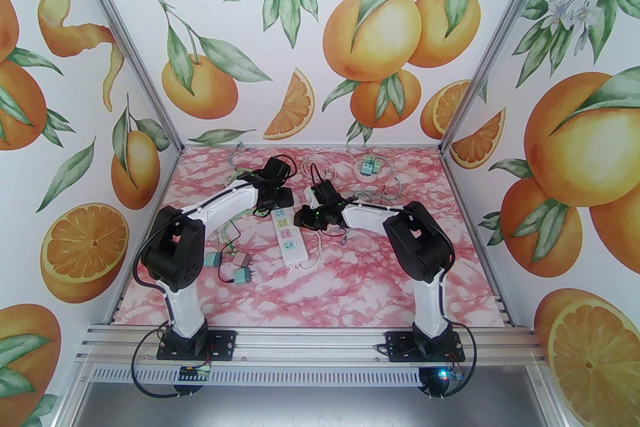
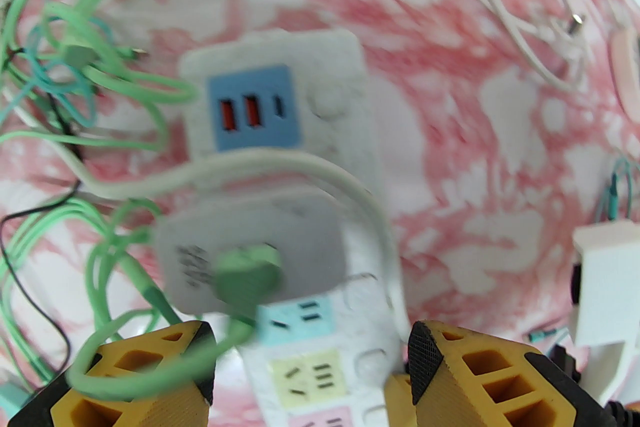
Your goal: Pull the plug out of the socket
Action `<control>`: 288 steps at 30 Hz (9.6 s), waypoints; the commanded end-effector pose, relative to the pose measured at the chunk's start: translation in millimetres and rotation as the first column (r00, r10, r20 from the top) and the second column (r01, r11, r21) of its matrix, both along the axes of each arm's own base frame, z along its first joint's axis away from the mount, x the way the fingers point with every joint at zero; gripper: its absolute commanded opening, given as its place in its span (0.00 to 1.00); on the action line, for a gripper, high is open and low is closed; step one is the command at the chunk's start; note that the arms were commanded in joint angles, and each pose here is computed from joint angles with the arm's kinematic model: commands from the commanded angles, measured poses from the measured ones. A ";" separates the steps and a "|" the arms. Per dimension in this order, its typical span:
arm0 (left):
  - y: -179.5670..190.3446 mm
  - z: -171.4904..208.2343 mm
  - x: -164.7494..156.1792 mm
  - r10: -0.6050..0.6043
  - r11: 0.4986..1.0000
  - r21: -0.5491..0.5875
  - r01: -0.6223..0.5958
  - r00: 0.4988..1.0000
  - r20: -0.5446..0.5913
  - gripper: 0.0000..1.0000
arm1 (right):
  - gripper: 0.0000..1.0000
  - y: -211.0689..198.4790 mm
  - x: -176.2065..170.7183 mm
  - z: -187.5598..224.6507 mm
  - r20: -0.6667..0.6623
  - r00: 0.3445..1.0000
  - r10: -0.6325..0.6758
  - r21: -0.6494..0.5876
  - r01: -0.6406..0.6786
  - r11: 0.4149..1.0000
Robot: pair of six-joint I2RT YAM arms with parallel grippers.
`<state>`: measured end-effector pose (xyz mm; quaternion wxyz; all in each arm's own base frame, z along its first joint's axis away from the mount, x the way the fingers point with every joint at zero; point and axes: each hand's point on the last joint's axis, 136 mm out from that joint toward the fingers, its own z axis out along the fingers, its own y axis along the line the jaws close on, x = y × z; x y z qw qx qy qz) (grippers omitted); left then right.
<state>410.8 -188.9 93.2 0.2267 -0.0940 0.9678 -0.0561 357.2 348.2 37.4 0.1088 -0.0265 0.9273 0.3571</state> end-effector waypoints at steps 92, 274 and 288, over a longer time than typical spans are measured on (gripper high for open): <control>-47.6 -23.2 -4.6 -0.333 0.942 0.022 0.336 0.940 -0.073 0.33 | 0.24 -21.3 66.8 -46.9 -0.159 0.977 -0.140 0.033 0.147 0.989; -17.0 98.3 -58.5 -0.167 0.981 -0.071 0.181 0.971 0.173 1.00 | 0.94 -287.8 208.3 66.8 0.360 0.834 -0.418 -0.449 0.548 0.706; -8.8 95.0 -62.2 -0.121 0.989 -0.062 0.131 0.982 0.145 1.00 | 0.83 -274.4 260.4 47.4 0.415 0.844 -0.339 -0.391 0.502 0.771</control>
